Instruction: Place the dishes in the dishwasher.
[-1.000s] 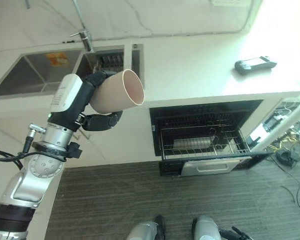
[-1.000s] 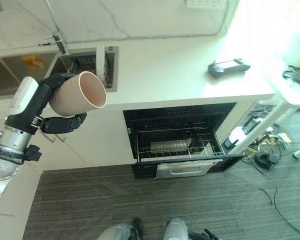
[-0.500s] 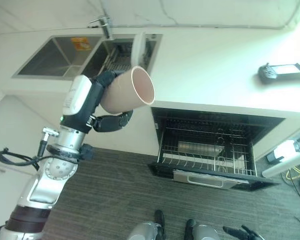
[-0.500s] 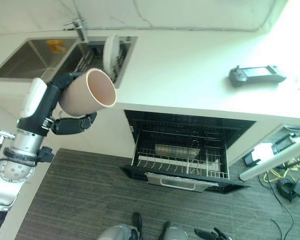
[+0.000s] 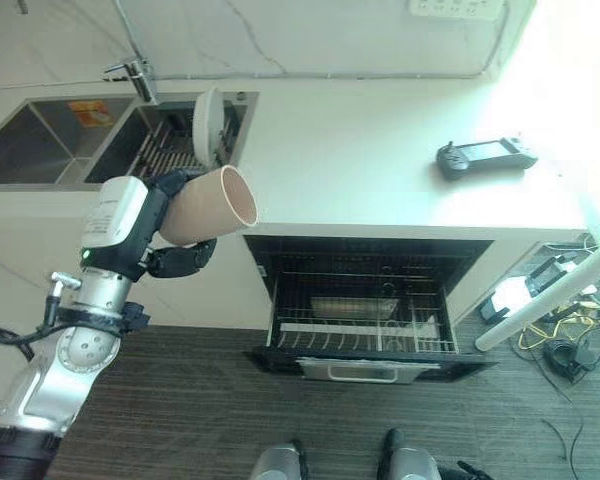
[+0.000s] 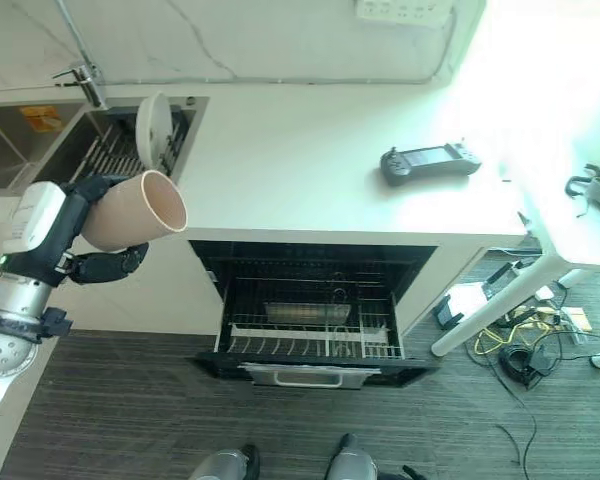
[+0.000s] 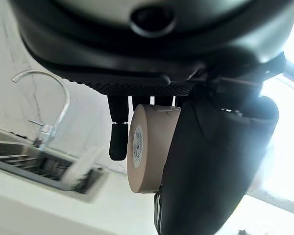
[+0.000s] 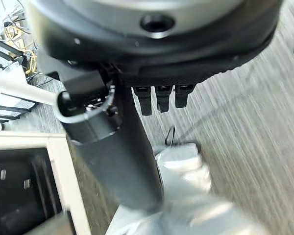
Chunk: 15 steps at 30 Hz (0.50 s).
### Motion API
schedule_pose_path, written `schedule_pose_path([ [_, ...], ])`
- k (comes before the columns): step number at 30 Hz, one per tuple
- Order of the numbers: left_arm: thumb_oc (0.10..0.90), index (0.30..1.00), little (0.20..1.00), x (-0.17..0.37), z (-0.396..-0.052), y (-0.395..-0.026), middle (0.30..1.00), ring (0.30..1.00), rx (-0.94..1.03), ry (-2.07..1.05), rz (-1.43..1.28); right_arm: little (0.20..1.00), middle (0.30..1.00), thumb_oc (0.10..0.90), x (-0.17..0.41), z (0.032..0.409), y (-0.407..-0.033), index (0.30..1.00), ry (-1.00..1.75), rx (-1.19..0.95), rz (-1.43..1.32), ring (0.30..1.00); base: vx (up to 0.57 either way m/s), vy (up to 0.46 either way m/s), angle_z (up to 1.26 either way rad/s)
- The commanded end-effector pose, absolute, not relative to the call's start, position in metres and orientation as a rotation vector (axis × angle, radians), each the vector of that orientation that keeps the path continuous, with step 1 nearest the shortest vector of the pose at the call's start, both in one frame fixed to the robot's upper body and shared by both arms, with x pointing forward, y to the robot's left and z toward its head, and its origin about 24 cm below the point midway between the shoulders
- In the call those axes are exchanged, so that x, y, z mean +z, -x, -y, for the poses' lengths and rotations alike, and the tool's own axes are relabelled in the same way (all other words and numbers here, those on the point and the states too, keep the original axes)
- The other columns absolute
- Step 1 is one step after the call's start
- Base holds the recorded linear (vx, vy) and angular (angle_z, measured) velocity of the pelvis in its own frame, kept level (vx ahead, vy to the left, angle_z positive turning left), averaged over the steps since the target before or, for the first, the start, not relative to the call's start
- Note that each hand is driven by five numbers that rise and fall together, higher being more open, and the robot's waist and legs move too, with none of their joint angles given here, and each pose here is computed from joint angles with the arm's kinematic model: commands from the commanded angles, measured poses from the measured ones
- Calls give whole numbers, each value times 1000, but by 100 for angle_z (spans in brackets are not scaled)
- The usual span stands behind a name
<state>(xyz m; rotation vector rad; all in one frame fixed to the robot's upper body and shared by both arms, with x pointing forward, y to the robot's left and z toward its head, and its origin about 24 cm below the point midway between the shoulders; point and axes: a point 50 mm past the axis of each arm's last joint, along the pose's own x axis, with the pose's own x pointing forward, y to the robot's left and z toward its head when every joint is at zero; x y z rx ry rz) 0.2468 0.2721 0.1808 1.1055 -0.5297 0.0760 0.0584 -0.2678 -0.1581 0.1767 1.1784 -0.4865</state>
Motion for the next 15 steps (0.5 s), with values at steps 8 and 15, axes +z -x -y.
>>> schedule_pose_path([
  [8,400,300,300,256,-244,-248,300,300,106,-948,943,900,900,800,-149,292,-64,900,-233,-626,-1106,900,39,23,4],
  [15,400,300,300,239,-227,-252,300,300,-6,-736,898,900,900,800,-149,286,-68,900,-309,-730,-1009,900,42,24,-17],
])
